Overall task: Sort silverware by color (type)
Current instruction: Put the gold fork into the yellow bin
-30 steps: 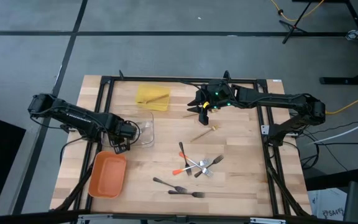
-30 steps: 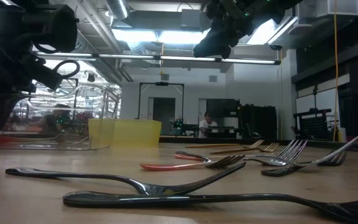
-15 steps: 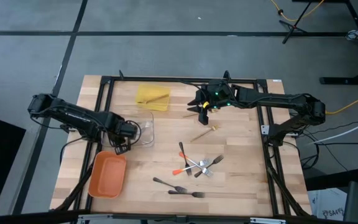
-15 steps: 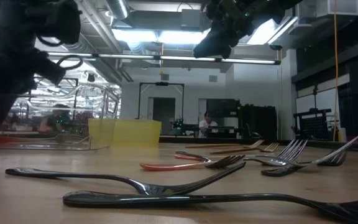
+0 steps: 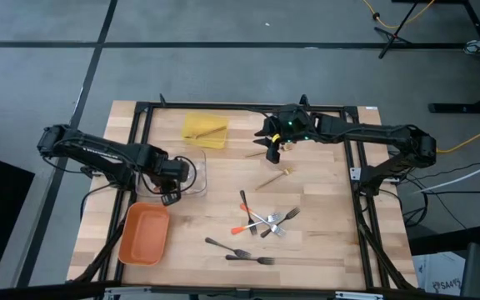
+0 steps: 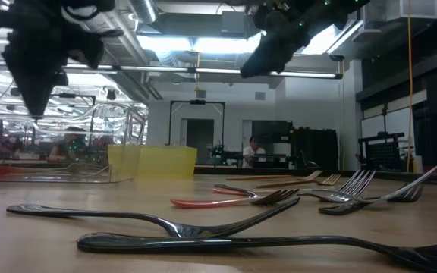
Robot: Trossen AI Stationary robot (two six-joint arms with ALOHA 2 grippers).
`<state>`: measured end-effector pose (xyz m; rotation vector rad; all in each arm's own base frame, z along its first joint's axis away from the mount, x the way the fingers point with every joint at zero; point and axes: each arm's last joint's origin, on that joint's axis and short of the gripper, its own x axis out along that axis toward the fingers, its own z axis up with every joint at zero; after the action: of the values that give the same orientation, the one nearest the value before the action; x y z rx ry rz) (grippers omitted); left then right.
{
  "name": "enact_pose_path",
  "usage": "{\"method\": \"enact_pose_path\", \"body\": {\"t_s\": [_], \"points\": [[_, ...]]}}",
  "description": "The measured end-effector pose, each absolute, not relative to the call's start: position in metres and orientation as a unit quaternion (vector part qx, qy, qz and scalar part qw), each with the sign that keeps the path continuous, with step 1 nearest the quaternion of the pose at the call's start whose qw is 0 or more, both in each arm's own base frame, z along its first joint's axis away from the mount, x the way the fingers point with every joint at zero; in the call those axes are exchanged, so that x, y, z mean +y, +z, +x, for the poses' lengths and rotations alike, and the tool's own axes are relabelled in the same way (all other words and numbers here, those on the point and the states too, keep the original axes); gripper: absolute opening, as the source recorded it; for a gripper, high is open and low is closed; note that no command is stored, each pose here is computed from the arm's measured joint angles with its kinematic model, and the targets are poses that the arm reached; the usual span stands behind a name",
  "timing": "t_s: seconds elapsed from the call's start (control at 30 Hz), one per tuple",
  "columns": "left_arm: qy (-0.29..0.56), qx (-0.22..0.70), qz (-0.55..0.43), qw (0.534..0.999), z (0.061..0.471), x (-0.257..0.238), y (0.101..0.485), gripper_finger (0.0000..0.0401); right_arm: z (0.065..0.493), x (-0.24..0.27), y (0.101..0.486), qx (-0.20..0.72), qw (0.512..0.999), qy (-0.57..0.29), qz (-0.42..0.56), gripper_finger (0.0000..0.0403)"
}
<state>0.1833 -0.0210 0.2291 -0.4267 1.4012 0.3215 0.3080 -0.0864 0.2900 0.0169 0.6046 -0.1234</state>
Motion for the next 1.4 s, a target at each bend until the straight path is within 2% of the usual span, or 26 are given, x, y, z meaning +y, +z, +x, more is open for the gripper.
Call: {"method": "enact_pose_path", "body": {"t_s": [0.4,0.63,0.93,1.4], "points": [[0.152,0.600,-0.190,0.762,0.192,-0.021,0.249,0.0070,0.291,-0.072,0.264,0.430,0.902,0.005,0.026,0.0101],[0.174,0.590,-0.173,0.770,0.193,-0.019,0.249,0.0070,0.285,-0.054,0.238,0.473,0.880,0.033,0.024,0.0101],[0.174,0.574,-0.174,0.781,0.196,-0.019,0.250,0.0070,0.273,-0.045,0.208,0.504,0.862,0.045,0.025,0.0101],[0.172,0.567,-0.176,0.786,0.198,-0.019,0.251,0.0070,0.261,-0.043,0.165,0.464,0.885,0.043,0.013,0.0101]]}}
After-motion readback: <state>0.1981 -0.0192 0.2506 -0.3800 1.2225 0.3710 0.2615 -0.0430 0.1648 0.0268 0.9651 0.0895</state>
